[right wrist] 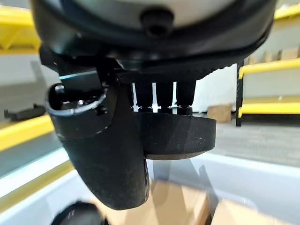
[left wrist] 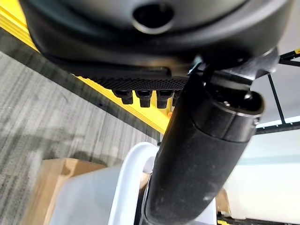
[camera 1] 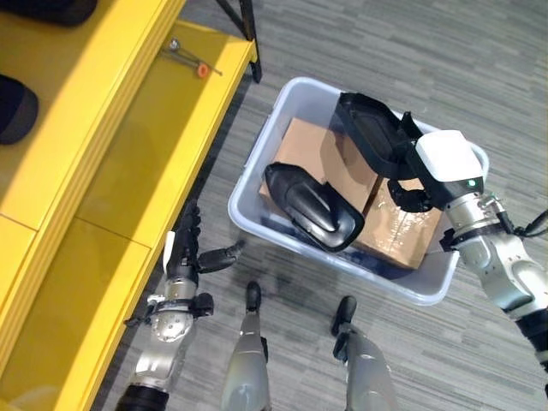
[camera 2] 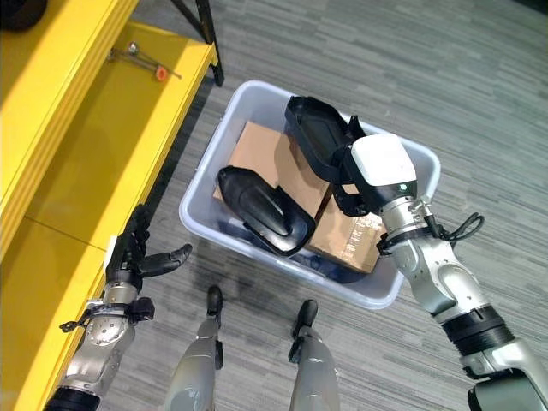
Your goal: Move parts from the plastic box to the shelf.
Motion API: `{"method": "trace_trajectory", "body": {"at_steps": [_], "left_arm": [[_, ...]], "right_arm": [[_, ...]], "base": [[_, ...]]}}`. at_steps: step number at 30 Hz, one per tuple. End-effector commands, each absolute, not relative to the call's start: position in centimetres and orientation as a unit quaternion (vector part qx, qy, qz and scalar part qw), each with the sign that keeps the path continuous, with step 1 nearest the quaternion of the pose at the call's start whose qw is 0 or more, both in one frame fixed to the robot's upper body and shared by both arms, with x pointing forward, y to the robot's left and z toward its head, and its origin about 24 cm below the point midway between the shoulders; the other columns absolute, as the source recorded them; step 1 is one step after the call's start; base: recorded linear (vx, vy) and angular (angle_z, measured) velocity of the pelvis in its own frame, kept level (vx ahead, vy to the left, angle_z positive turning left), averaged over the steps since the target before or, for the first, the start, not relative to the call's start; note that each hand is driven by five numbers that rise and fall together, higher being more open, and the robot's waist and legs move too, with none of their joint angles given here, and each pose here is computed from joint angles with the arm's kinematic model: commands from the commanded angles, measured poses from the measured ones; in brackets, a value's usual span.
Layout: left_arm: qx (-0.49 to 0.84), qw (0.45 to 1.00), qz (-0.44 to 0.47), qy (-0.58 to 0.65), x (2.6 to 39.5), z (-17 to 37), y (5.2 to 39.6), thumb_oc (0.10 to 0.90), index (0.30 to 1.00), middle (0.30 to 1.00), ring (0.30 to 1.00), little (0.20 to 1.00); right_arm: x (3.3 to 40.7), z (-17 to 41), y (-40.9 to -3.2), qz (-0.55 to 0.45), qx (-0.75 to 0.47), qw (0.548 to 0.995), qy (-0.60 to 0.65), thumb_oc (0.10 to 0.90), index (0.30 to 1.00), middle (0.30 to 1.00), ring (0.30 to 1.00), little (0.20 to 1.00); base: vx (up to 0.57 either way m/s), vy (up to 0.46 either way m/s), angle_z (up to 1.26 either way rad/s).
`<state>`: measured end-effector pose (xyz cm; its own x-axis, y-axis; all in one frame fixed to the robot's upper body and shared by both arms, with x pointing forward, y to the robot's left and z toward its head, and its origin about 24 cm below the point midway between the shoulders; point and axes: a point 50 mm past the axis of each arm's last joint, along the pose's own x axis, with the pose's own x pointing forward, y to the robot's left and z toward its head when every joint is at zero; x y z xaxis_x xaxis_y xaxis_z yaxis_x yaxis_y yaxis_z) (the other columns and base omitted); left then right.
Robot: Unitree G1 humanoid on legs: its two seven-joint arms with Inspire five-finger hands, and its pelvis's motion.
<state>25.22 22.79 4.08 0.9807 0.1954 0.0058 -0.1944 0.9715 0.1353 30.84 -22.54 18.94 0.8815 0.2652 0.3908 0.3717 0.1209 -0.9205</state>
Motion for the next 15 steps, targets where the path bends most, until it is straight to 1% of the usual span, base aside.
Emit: {"method": "trace_trajectory", "body": {"at_steps": [1,7,15], "left_arm": [[0.106,0.990,0.083,-0.033,24.4,4.9,23.2,0.900,1.000,1.000,1.000,1.000],[0.113,0.990,0.085,-0.005,23.7,3.7,23.5,0.900,1.000,1.000,1.000,1.000],[0.115,0.990,0.077,0.029,22.8,2.3,23.5,0.900,1.000,1.000,1.000,1.000]], "right_arm": [[30.0,22.3,-21.3,-0.074,-0.633,0.695,-0.332,0.400,0.300,0.300,0.300,0.300],[29.3,20.4,-21.2,-0.047,-0.619,0.718,-0.314,0.400,0.300,0.300,0.300,0.300],[28.9,18.9,-20.2,-0.005,-0.612,0.732,-0.301,0.400,0.300,0.300,0.300,0.300]], "base": [[0.04,0.027,-0.25],[0.05,0.038,-0.15],[0.03,0.013,-0.09]]}}
